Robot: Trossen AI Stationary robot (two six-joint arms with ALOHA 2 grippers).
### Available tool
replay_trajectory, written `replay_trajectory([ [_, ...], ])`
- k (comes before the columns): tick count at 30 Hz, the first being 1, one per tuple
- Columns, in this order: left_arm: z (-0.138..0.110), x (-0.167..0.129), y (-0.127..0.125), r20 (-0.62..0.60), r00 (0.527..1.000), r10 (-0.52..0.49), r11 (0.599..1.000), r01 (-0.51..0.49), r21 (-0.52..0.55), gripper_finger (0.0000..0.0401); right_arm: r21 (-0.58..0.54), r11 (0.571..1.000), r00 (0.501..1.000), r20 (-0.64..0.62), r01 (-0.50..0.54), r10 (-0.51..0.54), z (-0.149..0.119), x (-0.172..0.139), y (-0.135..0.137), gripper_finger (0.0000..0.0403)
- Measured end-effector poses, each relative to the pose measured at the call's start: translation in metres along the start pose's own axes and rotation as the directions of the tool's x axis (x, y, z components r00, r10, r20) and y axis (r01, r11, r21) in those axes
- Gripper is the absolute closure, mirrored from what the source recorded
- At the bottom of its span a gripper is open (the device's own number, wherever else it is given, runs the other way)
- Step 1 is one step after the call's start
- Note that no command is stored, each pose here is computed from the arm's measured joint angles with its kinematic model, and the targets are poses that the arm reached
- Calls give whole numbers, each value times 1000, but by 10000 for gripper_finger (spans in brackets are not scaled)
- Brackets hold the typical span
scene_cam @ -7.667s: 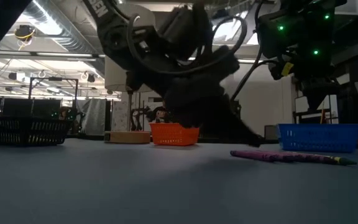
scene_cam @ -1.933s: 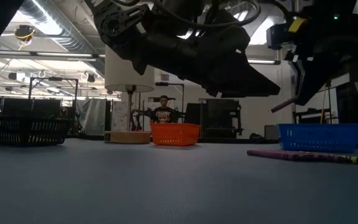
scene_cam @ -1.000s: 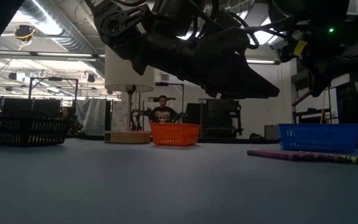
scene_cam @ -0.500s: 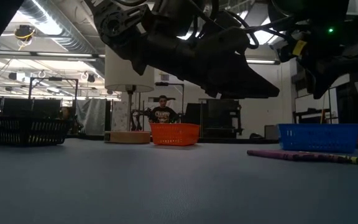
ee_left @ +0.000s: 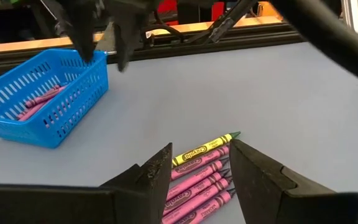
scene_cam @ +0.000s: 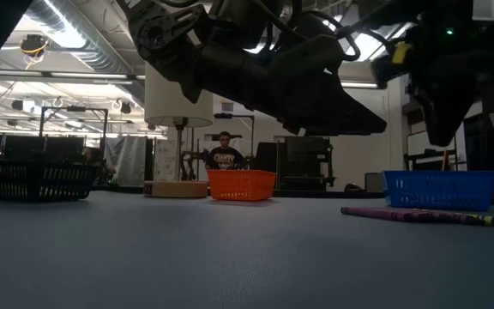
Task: Sort crayons
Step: Put the violet crayon into the blue basket
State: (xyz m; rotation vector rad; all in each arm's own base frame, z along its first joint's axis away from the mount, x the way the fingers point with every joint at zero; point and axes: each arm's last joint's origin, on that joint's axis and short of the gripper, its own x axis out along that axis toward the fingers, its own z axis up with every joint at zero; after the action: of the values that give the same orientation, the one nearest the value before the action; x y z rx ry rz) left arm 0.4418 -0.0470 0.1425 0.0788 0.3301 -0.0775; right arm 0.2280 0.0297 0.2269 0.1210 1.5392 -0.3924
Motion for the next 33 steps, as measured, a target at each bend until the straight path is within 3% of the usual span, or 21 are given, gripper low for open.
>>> replay_trajectory([
  [5,-1,0,-2,-11,1000,-5,1000,5,2,257,117,984,987,98,-136,125,10,-1,10,244],
  [12,-4,-1,-8,-42,999,-20,1000,20,8,257,41,972,950,224,-231,216,13,-8,34,244],
  [23,-12,-1,6,-120,993,-9,996,19,82,257,-51,954,903,311,-297,297,10,-16,58,244],
  [33,-31,6,27,-163,986,-36,998,46,54,257,-56,950,890,334,-308,309,12,-17,60,244],
])
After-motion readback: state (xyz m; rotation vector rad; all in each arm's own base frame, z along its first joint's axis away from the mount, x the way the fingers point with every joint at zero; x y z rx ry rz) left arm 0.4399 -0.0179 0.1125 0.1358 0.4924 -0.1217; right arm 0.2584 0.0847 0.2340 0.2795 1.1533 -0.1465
